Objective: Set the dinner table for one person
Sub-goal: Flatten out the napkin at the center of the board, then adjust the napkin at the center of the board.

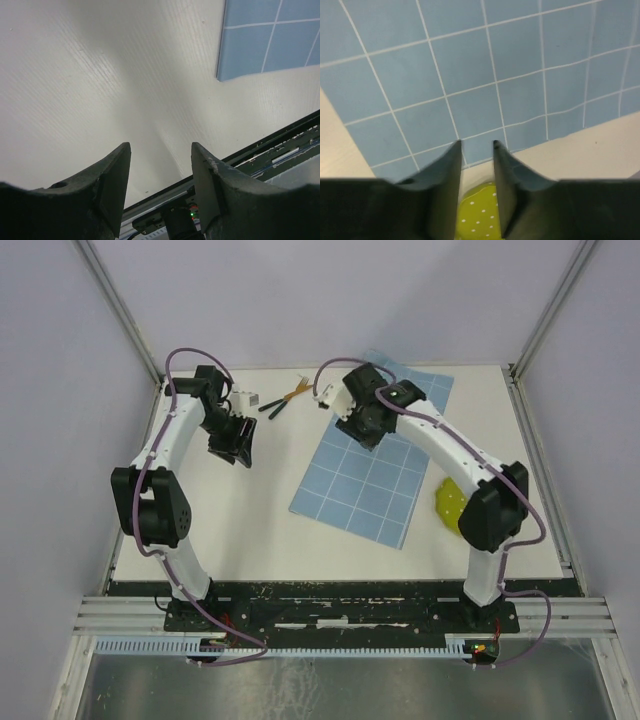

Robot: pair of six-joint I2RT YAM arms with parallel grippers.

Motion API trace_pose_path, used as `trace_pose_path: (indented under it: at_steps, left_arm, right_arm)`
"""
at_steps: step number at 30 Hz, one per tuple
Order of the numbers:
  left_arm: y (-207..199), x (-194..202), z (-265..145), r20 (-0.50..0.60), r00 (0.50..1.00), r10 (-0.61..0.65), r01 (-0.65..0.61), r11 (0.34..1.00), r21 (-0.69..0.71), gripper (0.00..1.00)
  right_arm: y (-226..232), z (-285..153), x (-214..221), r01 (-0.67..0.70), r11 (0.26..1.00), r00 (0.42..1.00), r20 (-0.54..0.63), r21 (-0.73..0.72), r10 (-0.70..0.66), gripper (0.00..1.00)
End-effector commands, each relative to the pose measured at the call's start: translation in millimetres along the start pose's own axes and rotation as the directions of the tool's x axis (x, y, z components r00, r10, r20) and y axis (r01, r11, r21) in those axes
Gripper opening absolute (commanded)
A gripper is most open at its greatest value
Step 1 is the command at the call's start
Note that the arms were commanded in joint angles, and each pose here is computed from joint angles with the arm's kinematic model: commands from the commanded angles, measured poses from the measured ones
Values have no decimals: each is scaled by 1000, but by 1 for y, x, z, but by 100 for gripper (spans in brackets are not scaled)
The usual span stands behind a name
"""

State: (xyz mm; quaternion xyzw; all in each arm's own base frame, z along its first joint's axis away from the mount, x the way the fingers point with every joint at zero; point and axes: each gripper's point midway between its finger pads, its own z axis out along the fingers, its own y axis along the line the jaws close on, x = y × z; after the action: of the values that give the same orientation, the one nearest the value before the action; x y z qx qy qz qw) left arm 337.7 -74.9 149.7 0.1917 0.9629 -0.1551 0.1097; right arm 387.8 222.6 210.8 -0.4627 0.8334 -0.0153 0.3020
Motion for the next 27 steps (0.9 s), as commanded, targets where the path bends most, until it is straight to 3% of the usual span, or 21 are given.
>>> trace_pose_path:
  at_steps: [1, 2, 3, 14, 27]
  left_arm:
    - [11, -11, -19, 68, 996, 57, -50, 994, -102, 59]
    - [12, -11, -20, 70, 996, 60, -52, 993, -110, 59]
    - [14, -11, -22, 72, 996, 60, -51, 991, -124, 58]
    - [17, -2, -34, 93, 993, 71, -53, 981, -186, 57]
    - [11, 2, -36, 98, 993, 68, -50, 984, -169, 57]
  right_arm:
    - [5, 40, 39, -127, 991, 975, -186, -32, 119, 12]
    - [5, 46, 44, -165, 986, 965, -214, -35, 154, 3]
    - [6, 48, 48, -197, 979, 957, -225, -47, 182, 2]
    - [10, 92, 56, -221, 970, 934, -310, -105, 179, 1]
    - [2, 133, 89, -248, 968, 895, -394, -47, 210, 2]
